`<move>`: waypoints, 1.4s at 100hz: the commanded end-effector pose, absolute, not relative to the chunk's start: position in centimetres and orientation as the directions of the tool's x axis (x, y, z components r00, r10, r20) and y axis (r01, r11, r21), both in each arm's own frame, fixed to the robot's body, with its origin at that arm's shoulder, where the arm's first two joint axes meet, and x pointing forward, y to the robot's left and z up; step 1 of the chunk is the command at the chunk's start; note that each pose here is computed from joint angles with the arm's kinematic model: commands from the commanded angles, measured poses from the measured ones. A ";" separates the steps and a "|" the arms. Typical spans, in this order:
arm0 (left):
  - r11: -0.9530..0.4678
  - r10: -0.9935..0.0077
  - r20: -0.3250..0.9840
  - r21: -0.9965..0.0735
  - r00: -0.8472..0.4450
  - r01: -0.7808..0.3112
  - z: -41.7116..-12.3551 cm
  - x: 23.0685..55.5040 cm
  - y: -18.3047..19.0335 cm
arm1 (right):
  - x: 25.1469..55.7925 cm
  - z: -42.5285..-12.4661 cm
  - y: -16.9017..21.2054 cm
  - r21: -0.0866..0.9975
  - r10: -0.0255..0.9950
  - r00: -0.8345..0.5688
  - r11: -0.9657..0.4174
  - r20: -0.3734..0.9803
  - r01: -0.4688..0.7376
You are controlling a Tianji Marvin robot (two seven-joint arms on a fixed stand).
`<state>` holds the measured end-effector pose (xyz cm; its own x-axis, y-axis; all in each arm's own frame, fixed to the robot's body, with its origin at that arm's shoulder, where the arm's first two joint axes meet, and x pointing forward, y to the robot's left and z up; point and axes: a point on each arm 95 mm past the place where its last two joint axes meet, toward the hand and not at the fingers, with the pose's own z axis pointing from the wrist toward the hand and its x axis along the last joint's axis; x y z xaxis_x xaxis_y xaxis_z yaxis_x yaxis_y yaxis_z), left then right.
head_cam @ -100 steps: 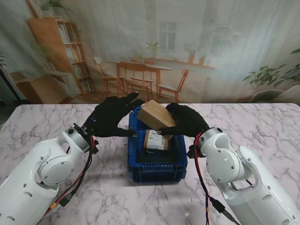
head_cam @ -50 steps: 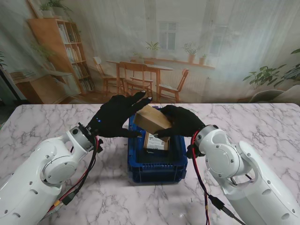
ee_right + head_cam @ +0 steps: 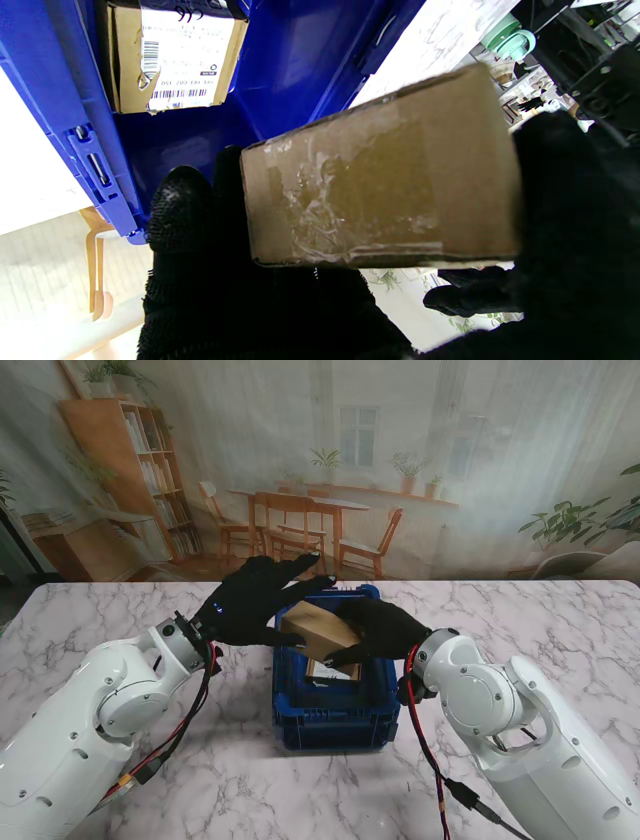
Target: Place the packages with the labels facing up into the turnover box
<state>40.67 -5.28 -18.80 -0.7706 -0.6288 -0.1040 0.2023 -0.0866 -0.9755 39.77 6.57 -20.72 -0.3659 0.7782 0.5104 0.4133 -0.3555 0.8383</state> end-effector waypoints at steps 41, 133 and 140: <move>-0.201 -0.535 0.043 -0.977 -0.844 0.078 -20.3 40.3 -6.3 | 39.9 -20.8 6.2 0.813 0.756 -0.356 -0.385 0.549 0.436; -0.241 -0.588 0.051 -0.964 -0.808 0.115 -21.0 41.2 -5.8 | 39.8 -20.8 5.7 0.769 0.731 -0.318 -0.430 0.604 0.473; -0.236 -0.592 0.047 -0.965 -0.805 0.117 -20.9 41.2 -5.8 | 39.8 -20.8 5.7 0.768 0.731 -0.318 -0.428 0.604 0.476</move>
